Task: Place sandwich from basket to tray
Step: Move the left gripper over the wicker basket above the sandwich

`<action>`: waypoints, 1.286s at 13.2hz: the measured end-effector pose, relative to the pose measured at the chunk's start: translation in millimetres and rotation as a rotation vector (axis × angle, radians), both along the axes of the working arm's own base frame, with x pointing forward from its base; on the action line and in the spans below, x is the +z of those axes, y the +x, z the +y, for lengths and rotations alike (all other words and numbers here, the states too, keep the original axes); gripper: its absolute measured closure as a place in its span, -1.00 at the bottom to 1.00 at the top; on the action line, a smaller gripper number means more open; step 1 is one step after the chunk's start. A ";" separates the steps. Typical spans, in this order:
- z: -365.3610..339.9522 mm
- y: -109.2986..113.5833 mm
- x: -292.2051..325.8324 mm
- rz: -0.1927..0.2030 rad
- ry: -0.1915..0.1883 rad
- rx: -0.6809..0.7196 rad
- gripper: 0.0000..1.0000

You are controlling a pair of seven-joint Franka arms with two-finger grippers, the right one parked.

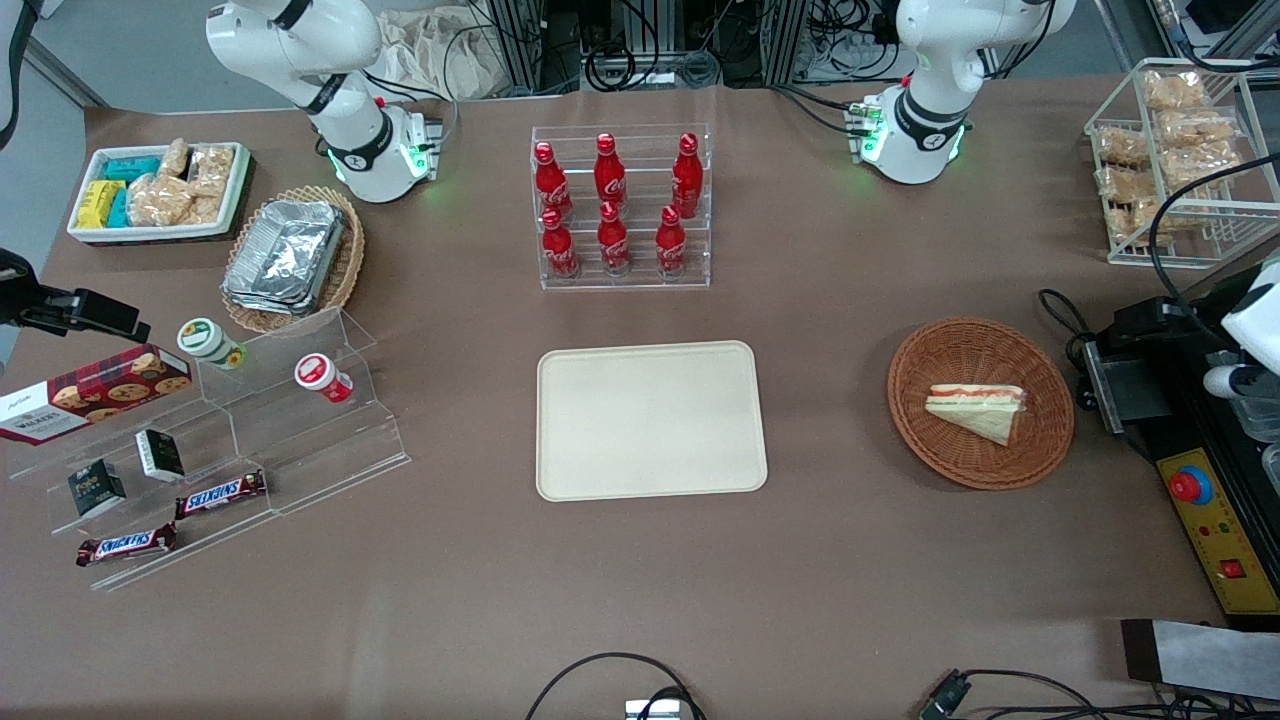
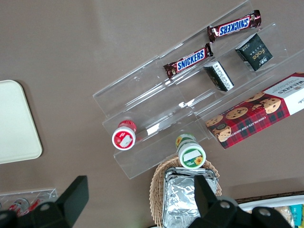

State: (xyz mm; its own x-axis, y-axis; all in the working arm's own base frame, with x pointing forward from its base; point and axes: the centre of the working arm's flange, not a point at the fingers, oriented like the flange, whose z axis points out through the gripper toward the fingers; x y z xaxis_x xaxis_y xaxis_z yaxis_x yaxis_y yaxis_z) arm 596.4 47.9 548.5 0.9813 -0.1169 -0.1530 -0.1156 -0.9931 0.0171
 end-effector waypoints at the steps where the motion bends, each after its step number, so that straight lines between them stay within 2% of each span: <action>1: 0.2 0.0 -0.1 0.000 0.000 -0.001 -1.00; 6: 1.9 5.1 -3.5 0.003 0.004 0.024 -1.00; 12: 3.2 14.6 -47.1 0.063 0.034 0.201 -1.00; 15: 3.4 17.5 -54.9 0.071 0.037 0.207 -1.00; 17: 3.8 18.6 -51.2 0.061 0.037 0.207 -1.00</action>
State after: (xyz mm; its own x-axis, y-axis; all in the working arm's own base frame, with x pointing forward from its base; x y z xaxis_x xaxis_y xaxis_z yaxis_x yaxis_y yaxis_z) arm 615.0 51.7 497.3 0.9725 0.0932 -0.2136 0.0912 -0.9956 -0.0191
